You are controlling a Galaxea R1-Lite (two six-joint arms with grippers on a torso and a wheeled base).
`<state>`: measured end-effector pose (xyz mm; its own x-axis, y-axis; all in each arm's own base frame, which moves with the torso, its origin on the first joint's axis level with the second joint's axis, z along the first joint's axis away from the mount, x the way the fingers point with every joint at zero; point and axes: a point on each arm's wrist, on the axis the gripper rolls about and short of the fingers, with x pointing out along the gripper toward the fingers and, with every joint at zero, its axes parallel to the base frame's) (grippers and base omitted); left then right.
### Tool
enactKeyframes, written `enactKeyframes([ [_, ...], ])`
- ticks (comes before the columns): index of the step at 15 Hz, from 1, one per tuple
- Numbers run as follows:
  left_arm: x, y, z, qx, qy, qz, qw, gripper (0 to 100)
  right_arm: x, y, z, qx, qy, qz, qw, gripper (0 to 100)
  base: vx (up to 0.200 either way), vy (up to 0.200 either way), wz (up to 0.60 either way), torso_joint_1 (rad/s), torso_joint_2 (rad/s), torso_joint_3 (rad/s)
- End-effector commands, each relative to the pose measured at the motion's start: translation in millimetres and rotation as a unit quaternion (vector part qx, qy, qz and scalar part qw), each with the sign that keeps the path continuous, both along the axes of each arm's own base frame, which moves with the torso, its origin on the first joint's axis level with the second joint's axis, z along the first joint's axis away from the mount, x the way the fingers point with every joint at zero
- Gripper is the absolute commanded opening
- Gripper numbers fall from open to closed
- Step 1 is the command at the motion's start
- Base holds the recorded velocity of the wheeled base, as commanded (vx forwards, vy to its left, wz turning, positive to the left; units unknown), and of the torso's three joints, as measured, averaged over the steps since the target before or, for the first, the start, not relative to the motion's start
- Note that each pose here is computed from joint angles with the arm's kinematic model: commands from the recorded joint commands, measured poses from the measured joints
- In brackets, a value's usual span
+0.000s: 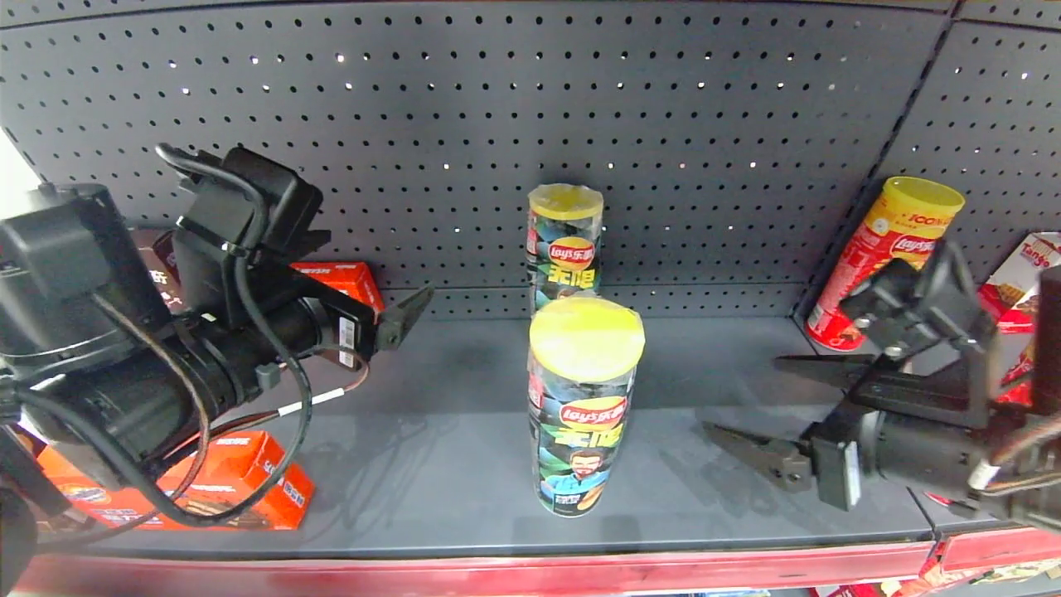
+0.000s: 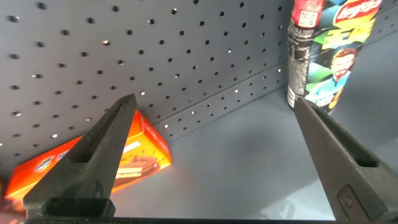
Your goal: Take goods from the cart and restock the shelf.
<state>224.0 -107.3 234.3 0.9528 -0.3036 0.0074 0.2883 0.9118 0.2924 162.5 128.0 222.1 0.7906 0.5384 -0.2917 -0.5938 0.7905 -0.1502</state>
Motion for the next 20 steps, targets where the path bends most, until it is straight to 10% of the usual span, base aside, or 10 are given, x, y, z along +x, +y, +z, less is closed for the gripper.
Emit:
enactKeyframes([
  [1,-31.4,14.8,19.7,-0.013,-0.023,-0.001,0.9997,100,-53.7,-43.0,17.5,0.053,-0.07,0.001,0.996,100,0.0,0.0,0.0,0.0,0.0,0.0],
  [13,-215.1,105.7,-17.1,-0.021,-0.042,-0.05,0.9976,100,-146.5,-115.7,-66.7,0.108,-0.112,0.031,0.987,100,0.0,0.0,0.0,0.0,0.0,0.0],
  [20,-255.7,128.6,-109.1,0.014,0.03,-0.021,0.9992,100,-159.9,-127.7,-118.3,0.11,-0.087,0.025,0.99,100,0.0,0.0,0.0,0.0,0.0,0.0],
])
